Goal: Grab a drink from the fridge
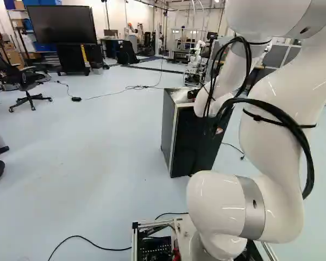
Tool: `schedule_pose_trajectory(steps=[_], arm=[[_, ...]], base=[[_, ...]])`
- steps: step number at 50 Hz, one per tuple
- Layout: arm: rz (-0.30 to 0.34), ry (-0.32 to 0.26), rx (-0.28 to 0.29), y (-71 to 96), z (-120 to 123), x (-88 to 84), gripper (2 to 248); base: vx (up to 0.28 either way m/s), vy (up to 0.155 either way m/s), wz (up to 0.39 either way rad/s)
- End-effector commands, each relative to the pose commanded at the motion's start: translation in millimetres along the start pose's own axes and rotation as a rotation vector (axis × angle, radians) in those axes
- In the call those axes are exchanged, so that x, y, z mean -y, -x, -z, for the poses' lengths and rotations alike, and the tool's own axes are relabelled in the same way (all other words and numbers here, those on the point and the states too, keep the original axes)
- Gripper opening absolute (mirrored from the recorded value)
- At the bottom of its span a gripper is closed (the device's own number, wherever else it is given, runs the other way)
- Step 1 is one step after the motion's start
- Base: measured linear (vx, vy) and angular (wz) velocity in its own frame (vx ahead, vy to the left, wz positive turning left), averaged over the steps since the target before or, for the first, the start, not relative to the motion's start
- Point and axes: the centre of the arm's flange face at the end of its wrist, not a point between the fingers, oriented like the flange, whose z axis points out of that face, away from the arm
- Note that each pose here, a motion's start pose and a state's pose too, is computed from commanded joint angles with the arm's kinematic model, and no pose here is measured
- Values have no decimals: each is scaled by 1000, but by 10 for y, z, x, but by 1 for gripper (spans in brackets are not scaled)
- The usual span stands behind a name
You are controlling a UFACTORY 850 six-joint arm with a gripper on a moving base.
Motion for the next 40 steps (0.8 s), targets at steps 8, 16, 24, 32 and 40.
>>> schedule_pose_trajectory(steps=[8, 16, 24, 32, 40], arm=[[-11, 10, -39, 47, 89, -26, 247], [-16, 15, -96, 33, 135, -36, 247], [-17, 17, -168, -23, 151, -38, 247], [-16, 17, -244, -89, 166, -39, 247], [-15, 18, -309, -145, 182, -40, 247]], base=[[0, 0, 0], [0, 0, 0], [0, 0, 0], [0, 0, 0], [0, 0, 0]])
